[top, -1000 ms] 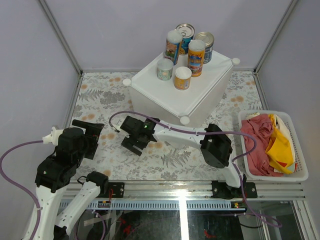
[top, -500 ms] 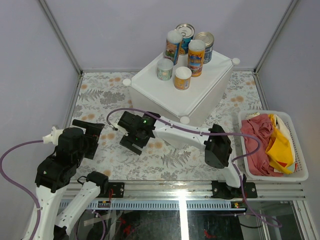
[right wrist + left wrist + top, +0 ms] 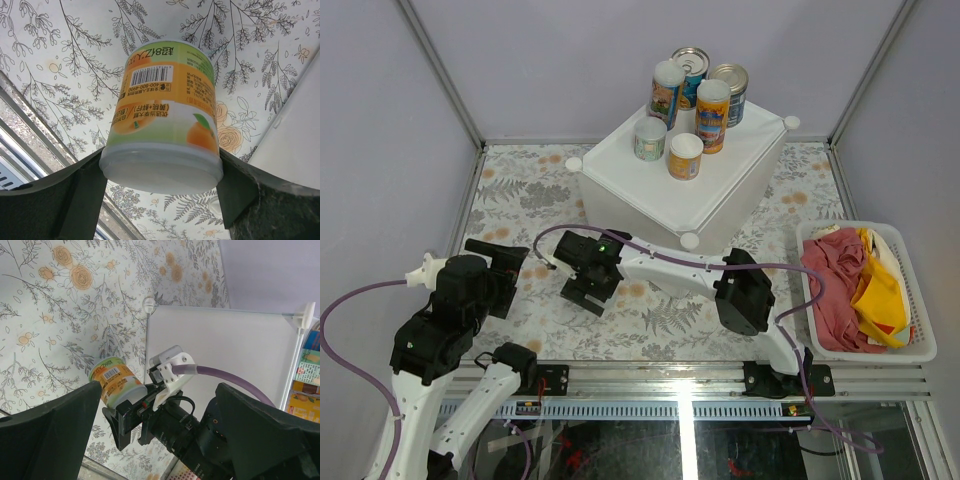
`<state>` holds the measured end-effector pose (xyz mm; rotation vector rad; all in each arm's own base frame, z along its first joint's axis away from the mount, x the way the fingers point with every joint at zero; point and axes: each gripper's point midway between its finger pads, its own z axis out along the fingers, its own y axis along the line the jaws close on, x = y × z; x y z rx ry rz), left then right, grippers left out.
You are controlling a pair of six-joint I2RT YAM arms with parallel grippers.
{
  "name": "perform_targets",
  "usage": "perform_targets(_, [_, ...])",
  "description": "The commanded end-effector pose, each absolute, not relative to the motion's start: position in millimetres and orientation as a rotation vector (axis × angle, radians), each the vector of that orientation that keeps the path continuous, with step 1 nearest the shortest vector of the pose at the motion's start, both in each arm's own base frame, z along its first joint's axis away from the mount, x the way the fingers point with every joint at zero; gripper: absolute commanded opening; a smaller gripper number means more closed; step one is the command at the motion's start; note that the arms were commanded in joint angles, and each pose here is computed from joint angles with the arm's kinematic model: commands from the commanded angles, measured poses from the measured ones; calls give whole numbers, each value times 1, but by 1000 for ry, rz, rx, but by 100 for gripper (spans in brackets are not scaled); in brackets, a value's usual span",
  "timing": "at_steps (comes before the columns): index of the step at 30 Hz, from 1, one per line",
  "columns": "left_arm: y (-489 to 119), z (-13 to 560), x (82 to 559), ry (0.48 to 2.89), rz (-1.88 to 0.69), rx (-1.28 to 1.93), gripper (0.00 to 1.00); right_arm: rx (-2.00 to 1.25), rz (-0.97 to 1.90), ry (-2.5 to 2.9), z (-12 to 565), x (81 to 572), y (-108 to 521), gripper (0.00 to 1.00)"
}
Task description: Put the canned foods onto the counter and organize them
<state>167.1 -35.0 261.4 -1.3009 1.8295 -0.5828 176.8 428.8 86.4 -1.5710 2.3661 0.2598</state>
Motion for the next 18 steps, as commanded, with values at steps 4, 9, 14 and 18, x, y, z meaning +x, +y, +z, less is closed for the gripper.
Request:
perform_targets(4, [-36,271,171,1793,-615,-1284,98,-1563,338,2287,112,176,443,88])
perform_targets(9, [-36,271,171,1793,-617,-1284,98,-1562,343,2289,111,175,443,91])
perform_targets(14, [-34,274,169,1782,-618,-1284,98,-1542,336,2284,114,177,441,91])
perform_targets(18, [-32,282,169,1760,-621,-1274,98,-1495,342,2262,118,180,439,91])
